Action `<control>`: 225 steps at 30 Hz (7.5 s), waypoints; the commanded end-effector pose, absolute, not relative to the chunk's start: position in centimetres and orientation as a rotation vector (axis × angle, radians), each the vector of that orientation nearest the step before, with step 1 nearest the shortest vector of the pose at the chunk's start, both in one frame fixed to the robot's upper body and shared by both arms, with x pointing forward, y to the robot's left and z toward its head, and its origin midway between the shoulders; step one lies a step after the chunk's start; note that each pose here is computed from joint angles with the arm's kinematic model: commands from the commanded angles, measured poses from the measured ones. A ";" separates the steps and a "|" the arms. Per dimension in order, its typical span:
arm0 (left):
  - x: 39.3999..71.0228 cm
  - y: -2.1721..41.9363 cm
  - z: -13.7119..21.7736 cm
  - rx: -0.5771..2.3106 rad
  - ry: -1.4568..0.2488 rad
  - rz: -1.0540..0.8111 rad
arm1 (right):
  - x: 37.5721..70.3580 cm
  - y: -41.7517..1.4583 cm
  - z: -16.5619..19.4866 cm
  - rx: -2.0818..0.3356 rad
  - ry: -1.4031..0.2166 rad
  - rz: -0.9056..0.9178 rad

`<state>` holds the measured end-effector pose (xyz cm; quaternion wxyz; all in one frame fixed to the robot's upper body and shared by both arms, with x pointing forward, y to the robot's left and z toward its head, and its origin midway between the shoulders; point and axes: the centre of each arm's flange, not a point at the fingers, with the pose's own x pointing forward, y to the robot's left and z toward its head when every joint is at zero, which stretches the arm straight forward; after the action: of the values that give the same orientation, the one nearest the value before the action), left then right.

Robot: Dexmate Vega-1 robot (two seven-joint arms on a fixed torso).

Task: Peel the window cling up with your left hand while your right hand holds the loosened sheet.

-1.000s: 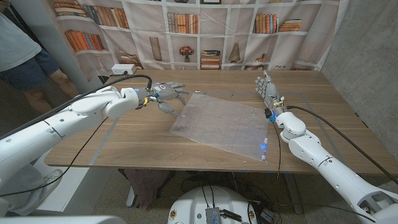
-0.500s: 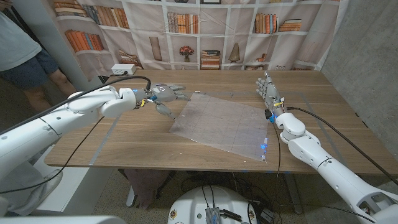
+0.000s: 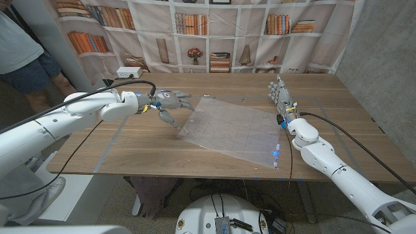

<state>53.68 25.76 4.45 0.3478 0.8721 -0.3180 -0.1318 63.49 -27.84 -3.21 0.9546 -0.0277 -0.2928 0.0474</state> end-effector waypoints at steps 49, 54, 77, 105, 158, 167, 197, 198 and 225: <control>58.0 23.3 0.7 2.337 -0.860 -0.512 | 63.6 -27.7 -3.5 -0.060 -0.603 0.057; 58.3 22.9 0.4 2.327 -0.833 -0.551 | 63.5 -27.7 -3.4 -0.053 -0.610 0.054; 58.0 21.7 -0.6 2.300 -0.912 -0.517 | 63.5 -28.0 -3.3 -0.042 -0.624 0.074; 58.1 20.9 -1.1 2.178 -0.915 -0.477 | 64.2 -28.4 -3.1 -0.026 -0.634 0.100; 57.6 19.2 2.1 1.507 -0.843 -0.264 | 65.1 -29.9 -2.4 -0.020 -0.641 0.106; 57.3 19.5 3.3 1.374 -0.866 -0.198 | 65.3 -29.8 -2.4 -0.023 -0.642 0.116; 56.4 17.1 6.2 0.956 -0.915 -0.296 | 64.8 -30.2 -2.9 -0.018 -0.659 0.106; 56.4 17.0 6.3 0.923 -0.911 -0.303 | 64.8 -30.2 -2.9 -0.021 -0.660 0.108; 55.7 15.3 7.2 0.531 -0.822 -0.490 | 65.1 -29.8 -3.0 -0.020 -0.665 0.121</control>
<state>55.74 15.59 7.09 0.8254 0.3304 -0.4145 -0.1940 64.93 -30.06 -2.97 0.9438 -0.0109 -0.3254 0.0566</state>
